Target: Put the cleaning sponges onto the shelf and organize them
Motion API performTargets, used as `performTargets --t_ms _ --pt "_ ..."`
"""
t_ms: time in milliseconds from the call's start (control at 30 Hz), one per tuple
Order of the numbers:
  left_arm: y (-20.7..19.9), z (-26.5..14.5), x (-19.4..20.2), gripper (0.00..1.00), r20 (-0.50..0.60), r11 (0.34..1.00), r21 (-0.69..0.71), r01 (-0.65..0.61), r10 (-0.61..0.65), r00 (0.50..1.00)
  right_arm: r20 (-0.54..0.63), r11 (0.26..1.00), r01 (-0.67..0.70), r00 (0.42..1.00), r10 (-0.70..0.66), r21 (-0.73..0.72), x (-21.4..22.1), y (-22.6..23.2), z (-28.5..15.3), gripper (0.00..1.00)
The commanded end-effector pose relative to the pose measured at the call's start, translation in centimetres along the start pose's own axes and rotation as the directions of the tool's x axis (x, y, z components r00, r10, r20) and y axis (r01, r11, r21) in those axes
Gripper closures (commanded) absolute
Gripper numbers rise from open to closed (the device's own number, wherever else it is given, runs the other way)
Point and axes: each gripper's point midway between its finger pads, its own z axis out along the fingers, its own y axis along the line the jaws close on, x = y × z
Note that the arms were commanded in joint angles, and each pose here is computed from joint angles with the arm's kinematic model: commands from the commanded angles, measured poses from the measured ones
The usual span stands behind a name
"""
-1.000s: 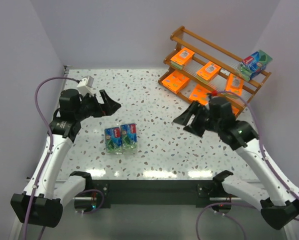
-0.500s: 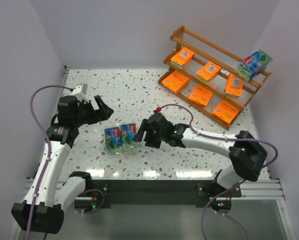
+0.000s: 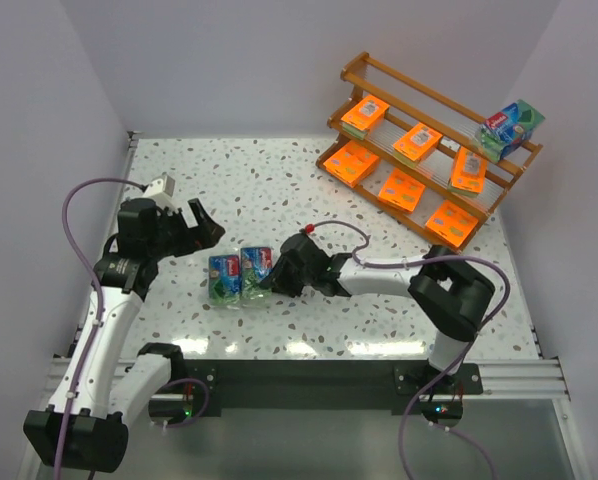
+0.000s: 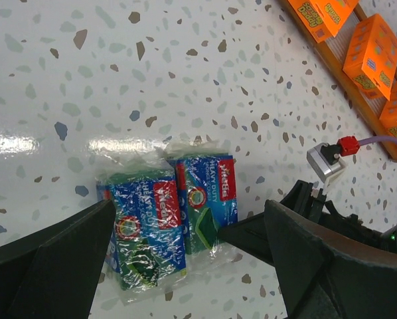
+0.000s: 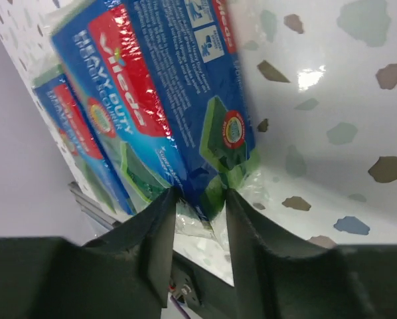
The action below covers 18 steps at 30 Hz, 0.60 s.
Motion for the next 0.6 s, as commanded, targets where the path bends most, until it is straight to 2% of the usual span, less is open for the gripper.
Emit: performTargets --t_ms 0,33,67,133,267,433,533,567 --pt "0.6 -0.1 0.4 0.0 -0.002 1.0 -0.012 -0.015 0.015 1.0 0.035 0.995 -0.098 0.995 0.098 -0.009 -0.2 -1.2 0.6 0.71" --pt "0.6 -0.1 0.4 0.0 -0.002 1.0 -0.01 -0.017 0.017 1.0 0.045 0.994 -0.103 0.994 0.104 -0.025 -0.6 -1.0 0.3 0.77" --pt "0.6 0.0 0.5 0.0 -0.008 1.0 -0.011 -0.016 0.016 1.0 0.059 0.993 -0.111 0.992 0.113 -0.043 -1.3 -0.7 -0.2 0.9" --pt "0.3 0.0 0.3 0.0 -0.007 1.0 0.001 -0.017 0.017 1.0 0.09 0.992 -0.1 0.99 0.108 -0.081 -2.7 0.4 -2.2 1.0" --pt "0.0 0.0 -0.1 0.0 0.0 1.0 0.009 -0.021 0.021 1.0 0.204 0.986 -0.07 0.974 0.101 -0.151 -7.7 2.6 -7.9 1.0" --pt "-0.2 0.0 -0.2 0.0 0.012 0.999 0.026 -0.019 0.019 1.0 0.286 0.968 0.0 0.955 0.073 -0.249 -13.1 5.8 -15.7 1.0" --pt "-0.5 0.0 -0.3 0.0 0.019 0.999 0.042 -0.018 0.018 1.0 0.39 0.942 0.061 0.917 0.078 -0.33 -17.6 8.7 -21.6 1.0" --pt "-0.6 0.1 -0.2 0.0 0.017 0.999 0.046 -0.017 0.016 1.0 0.429 0.947 0.052 0.898 0.095 -0.318 -19.6 8.4 -23.3 1.0"
